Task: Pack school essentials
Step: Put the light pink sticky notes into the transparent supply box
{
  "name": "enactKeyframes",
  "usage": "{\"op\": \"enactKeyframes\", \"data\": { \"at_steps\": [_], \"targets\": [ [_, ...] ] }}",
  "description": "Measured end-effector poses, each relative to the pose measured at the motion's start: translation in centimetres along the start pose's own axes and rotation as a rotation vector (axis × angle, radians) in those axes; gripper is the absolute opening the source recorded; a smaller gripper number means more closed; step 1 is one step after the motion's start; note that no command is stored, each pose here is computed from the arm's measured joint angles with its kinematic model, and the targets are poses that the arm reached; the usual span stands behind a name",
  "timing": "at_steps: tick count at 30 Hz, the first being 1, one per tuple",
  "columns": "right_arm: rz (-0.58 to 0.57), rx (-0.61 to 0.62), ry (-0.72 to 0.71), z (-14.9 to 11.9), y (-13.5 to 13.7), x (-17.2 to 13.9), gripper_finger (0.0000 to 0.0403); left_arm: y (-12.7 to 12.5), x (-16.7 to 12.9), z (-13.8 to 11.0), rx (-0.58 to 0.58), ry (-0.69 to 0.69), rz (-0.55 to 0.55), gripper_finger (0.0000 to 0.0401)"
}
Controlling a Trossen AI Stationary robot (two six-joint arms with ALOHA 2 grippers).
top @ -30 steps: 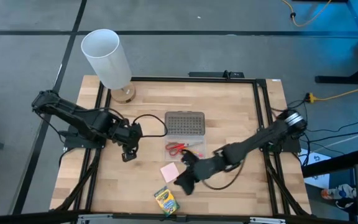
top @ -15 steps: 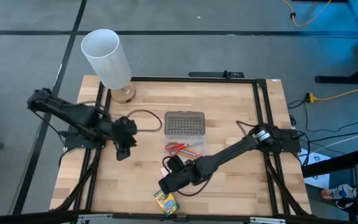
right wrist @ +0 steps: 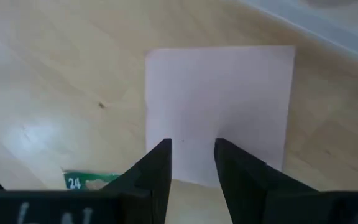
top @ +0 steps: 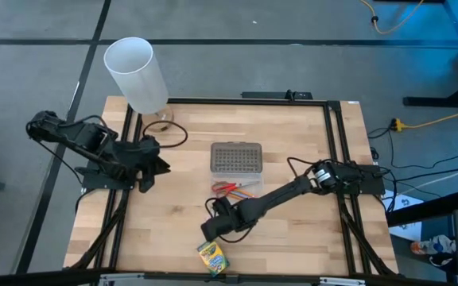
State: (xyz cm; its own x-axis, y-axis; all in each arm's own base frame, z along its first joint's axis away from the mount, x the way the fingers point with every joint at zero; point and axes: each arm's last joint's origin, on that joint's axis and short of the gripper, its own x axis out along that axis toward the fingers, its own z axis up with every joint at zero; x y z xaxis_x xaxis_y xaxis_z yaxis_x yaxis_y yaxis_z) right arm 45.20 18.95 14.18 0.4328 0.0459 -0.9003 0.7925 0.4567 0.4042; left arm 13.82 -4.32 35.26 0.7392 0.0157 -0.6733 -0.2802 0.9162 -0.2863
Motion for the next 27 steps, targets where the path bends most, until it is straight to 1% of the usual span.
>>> {"op": "enactKeyframes", "data": {
  "at_steps": [3, 6, 9, 15, 17, 19, 23, 27],
  "targets": [
    [-0.004, 0.013, 0.074, 0.1, -0.1, 0.2, 0.0125, 0.0, 0.0, 0.0, 0.001, 0.002, 0.001, 0.0069],
    [-0.052, 0.055, 0.112, -0.2, -0.5, -0.3, 0.0122, 0.0, 0.1, 0.0, 0.01, 0.003, 0.002, 0.0069],
    [-0.156, 0.093, 0.161, -1.1, -1.2, -1.2, 0.0117, 0.0, 0.1, 0.0, 0.013, 0.002, 0.002, 0.0069],
    [-0.489, 0.131, 0.302, -3.2, -3.8, -2.9, 0.011, 0.0, 0.1, 0.0, 0.021, 0.006, 0.005, 0.0069],
    [-0.563, 0.124, 0.356, -4.2, -4.4, -3.4, 0.011, 0.0, 0.1, -0.1, 0.022, 0.01, 0.008, 0.0069],
    [-0.599, 0.099, 0.404, -5.0, -4.6, -3.8, 0.011, 0.0, 0.1, -0.1, 0.026, 0.011, 0.008, 0.0069],
    [-0.603, 0.078, 0.432, -6.2, -4.6, -5.0, 0.011, 0.0, 0.1, -0.1, 0.046, 0.011, 0.008, 0.0069],
    [-0.655, 0.097, 0.401, -6.9, -4.8, -8.2, 0.011, 0.0, 0.1, -0.1, 0.046, 0.012, 0.008, 0.0069]
  ]
}}
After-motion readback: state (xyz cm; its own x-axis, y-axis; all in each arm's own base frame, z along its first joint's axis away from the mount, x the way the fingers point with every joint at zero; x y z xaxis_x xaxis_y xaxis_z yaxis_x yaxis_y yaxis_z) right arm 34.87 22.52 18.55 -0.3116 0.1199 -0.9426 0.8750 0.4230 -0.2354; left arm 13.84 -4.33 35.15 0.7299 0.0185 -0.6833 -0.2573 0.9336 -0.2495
